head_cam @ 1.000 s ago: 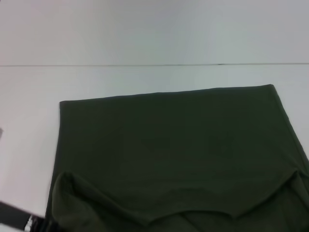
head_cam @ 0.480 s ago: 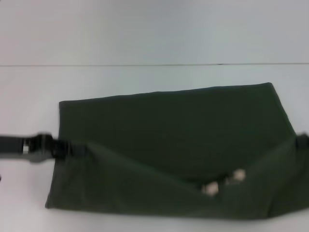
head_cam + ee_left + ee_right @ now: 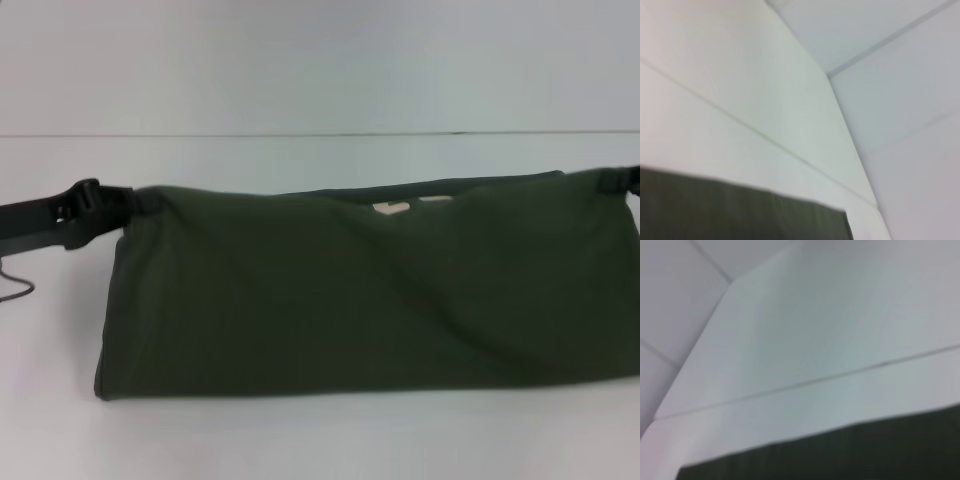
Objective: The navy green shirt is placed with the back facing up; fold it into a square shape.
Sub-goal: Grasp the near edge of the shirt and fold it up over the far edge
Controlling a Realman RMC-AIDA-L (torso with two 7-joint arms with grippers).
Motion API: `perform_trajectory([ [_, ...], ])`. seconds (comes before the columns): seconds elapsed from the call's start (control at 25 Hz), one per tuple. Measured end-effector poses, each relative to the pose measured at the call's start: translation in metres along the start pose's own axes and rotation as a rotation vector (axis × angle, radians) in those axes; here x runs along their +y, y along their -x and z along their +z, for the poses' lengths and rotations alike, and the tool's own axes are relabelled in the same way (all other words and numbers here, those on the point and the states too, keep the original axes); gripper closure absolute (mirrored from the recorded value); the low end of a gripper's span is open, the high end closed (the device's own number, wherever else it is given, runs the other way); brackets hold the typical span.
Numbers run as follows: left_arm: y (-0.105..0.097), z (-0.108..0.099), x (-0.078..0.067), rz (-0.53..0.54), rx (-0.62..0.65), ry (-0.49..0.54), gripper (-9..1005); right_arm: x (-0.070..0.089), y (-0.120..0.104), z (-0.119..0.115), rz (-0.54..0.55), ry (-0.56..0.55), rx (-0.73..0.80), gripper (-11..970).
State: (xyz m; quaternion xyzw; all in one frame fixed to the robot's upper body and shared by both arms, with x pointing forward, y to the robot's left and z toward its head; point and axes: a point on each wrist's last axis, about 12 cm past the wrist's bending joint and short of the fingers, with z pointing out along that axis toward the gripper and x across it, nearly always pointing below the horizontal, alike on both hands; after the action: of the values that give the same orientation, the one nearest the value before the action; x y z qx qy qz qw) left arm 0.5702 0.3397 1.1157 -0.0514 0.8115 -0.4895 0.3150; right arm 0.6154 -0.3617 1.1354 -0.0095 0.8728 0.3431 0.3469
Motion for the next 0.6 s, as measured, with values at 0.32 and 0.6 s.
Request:
perform_trajectory([
  [0.32, -0.002, 0.03, 0.015, 0.043, -0.126, 0.085, 950, 0.008, -0.008, 0.051, -0.103, -0.12, -0.136, 866],
  [0.6, -0.007, 0.049, 0.024, 0.082, -0.228, 0.178, 950, 0.018, -0.018, 0.088, -0.198, -0.24, -0.191, 860],
])
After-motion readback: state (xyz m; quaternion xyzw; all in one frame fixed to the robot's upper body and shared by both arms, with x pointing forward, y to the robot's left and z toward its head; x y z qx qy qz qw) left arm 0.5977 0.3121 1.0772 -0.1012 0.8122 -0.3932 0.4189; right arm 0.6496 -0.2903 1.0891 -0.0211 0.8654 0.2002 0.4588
